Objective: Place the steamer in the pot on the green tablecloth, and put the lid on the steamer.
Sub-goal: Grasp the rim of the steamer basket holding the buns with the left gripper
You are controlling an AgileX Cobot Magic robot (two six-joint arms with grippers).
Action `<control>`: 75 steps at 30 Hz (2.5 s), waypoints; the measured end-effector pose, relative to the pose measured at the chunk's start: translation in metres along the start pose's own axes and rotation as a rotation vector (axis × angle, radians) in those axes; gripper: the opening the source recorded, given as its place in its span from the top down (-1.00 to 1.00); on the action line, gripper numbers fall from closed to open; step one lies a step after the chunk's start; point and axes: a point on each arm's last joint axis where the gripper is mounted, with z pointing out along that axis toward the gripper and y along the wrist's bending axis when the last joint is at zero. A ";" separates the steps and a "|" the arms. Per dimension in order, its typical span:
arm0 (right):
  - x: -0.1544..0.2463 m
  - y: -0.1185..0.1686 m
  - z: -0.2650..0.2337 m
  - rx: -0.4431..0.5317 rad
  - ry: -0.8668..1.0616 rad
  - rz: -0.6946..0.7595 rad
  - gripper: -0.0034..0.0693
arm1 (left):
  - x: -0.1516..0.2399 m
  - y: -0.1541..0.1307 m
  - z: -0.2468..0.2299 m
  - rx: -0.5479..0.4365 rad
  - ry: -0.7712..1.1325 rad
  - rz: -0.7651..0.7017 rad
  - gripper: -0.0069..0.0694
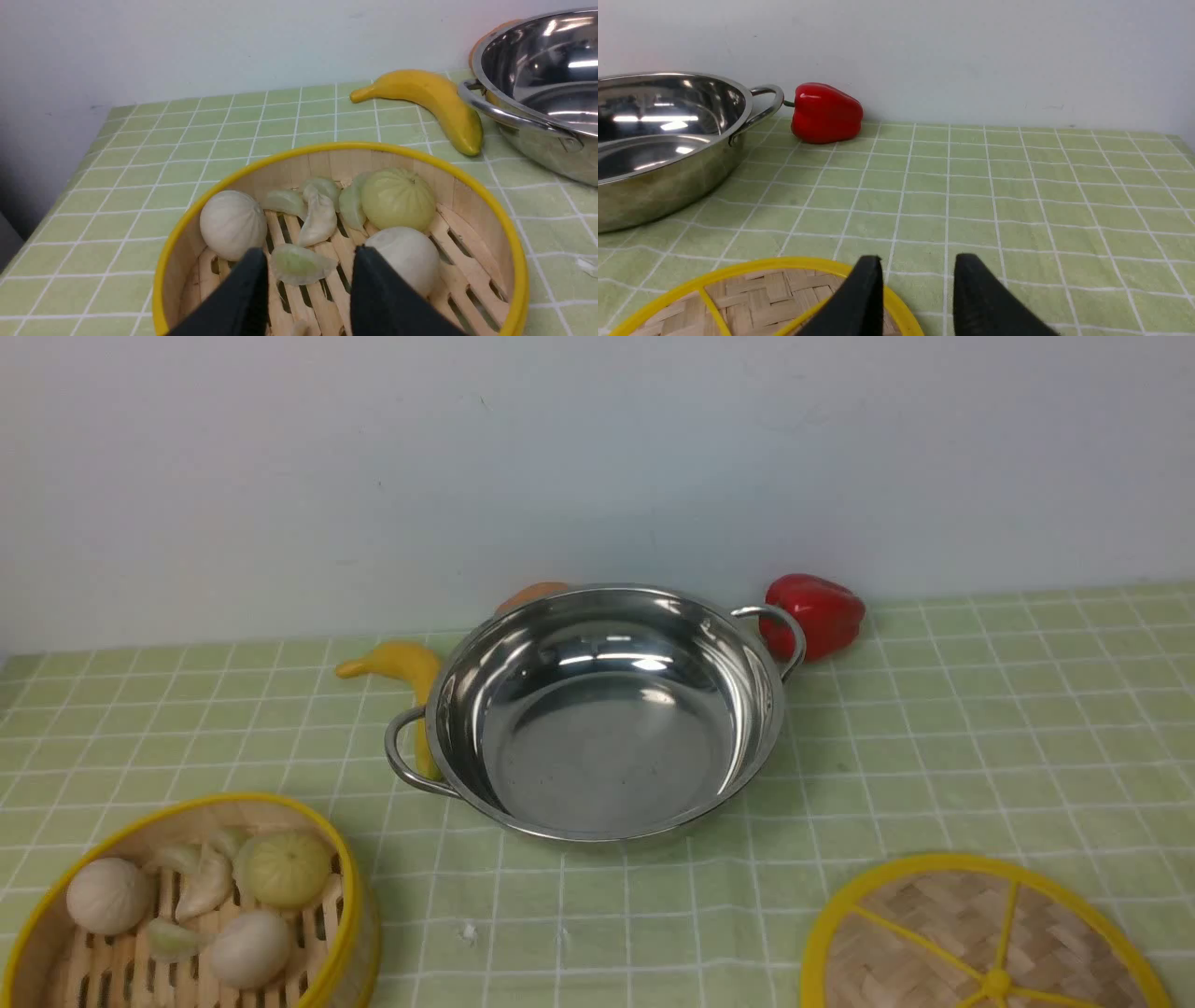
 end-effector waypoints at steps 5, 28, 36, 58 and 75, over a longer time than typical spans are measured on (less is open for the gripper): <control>0.000 0.000 0.000 0.000 0.000 0.000 0.25 | 0.000 0.000 0.000 0.000 0.000 0.000 0.18; 0.000 0.000 0.000 0.000 0.000 0.000 0.25 | 0.000 0.000 0.000 0.000 0.000 0.000 0.18; 0.000 0.000 0.000 0.000 0.000 0.000 0.25 | -0.012 -0.002 -0.001 0.042 -0.133 -0.271 0.18; 0.000 0.000 0.000 0.000 0.000 0.000 0.25 | -0.086 -0.001 -0.023 0.129 -0.115 -0.399 0.18; 0.000 0.000 0.000 0.000 0.000 0.000 0.25 | -0.086 -0.018 0.045 0.666 0.732 0.436 0.18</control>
